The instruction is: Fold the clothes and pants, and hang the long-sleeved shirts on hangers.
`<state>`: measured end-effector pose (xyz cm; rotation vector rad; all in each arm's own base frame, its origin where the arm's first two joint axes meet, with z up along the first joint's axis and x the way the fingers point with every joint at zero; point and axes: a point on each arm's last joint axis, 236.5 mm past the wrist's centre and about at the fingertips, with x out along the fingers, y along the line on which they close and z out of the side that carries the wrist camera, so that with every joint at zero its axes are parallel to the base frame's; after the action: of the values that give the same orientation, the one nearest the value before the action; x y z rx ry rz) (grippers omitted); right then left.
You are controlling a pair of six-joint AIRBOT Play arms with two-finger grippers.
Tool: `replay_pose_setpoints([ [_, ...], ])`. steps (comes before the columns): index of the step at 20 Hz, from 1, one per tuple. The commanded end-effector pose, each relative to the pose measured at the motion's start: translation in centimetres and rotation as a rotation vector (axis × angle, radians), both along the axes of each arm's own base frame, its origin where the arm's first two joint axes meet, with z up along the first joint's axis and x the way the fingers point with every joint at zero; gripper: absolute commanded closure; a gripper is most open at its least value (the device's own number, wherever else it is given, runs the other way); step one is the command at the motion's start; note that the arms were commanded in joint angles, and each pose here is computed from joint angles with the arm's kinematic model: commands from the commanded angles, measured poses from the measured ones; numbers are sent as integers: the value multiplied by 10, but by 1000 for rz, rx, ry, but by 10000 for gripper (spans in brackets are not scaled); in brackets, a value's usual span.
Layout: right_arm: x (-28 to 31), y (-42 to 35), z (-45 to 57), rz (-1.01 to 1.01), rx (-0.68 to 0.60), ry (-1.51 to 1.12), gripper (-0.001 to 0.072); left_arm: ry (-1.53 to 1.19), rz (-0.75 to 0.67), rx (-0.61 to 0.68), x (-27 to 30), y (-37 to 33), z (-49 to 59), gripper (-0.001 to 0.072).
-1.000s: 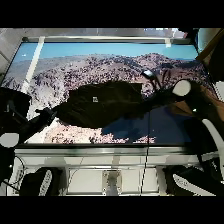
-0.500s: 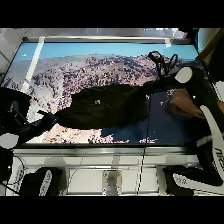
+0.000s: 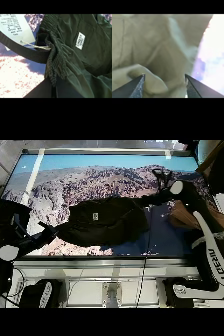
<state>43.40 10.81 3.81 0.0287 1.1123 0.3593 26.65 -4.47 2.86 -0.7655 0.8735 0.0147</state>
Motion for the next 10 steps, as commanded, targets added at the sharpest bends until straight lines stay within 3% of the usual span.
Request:
replay_pose_setpoints([
  [1,-46,-40,37,53,-57,25,168,1,-1,1,0,0,0,685],
  [4,-127,-30,13,146,42,188,168,1,-1,1,0,0,0,685],
  [7,-176,21,-48,78,312,271,167,1,-1,0,0,0,0,685],
  [10,-185,59,-77,1,537,261,166,9,-5,-2,-2,-1,-1,685],
])
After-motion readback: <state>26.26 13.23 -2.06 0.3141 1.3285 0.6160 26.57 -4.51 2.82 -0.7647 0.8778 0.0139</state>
